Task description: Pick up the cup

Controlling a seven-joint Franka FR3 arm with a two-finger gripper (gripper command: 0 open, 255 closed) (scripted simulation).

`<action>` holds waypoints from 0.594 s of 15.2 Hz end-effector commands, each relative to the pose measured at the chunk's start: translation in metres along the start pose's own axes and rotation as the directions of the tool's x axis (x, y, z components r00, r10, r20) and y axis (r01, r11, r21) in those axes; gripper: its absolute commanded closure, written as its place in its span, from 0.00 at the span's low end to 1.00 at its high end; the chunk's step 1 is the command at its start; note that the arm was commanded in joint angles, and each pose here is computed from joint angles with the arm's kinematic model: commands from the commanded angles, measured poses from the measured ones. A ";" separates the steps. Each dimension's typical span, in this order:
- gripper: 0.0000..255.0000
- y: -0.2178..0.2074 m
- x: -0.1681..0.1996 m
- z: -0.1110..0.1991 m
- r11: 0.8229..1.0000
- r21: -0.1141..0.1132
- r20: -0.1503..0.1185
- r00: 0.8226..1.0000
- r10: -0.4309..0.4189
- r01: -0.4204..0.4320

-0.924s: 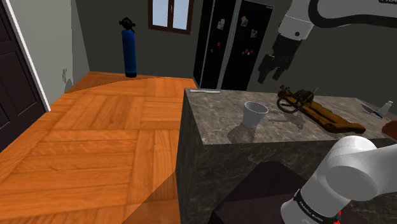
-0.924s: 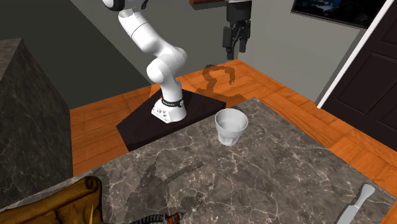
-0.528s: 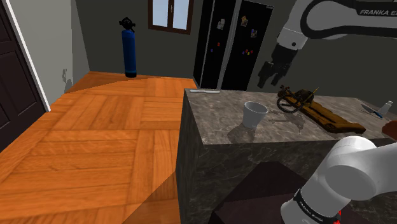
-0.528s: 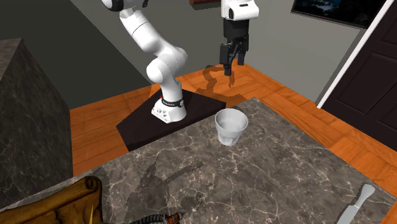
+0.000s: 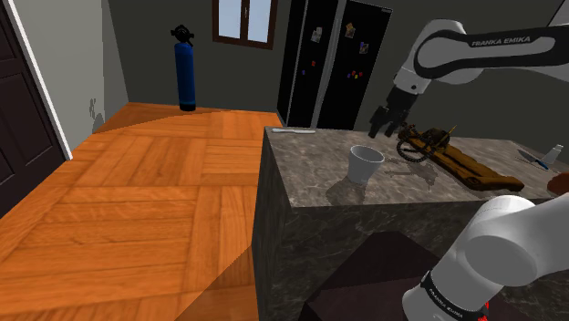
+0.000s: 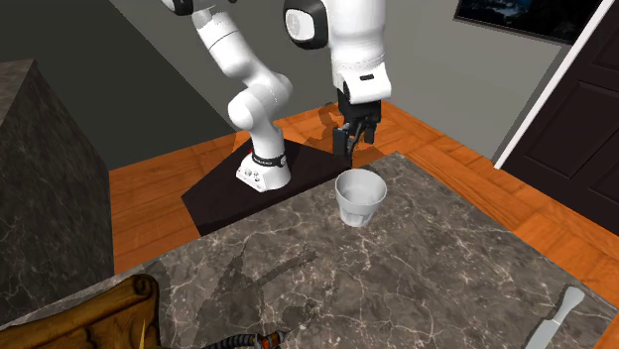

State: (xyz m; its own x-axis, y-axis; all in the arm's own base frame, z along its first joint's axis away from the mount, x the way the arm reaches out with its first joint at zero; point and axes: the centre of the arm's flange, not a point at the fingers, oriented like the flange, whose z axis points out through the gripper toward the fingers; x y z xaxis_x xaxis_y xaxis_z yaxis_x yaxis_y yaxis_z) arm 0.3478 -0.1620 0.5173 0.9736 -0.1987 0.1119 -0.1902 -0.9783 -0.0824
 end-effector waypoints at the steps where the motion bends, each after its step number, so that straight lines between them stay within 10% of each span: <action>1: 0.00 0.021 0.005 0.017 1.000 0.024 0.005 1.000 0.004 -0.005; 9: 0.00 0.079 0.022 0.078 0.996 0.089 0.024 1.000 0.018 -0.020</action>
State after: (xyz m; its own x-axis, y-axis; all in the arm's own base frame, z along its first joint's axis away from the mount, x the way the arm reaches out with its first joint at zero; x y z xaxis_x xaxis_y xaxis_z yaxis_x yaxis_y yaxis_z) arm 0.3641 -0.2386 0.4414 0.9729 -0.2146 0.0864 -0.1977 -0.9652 -0.1711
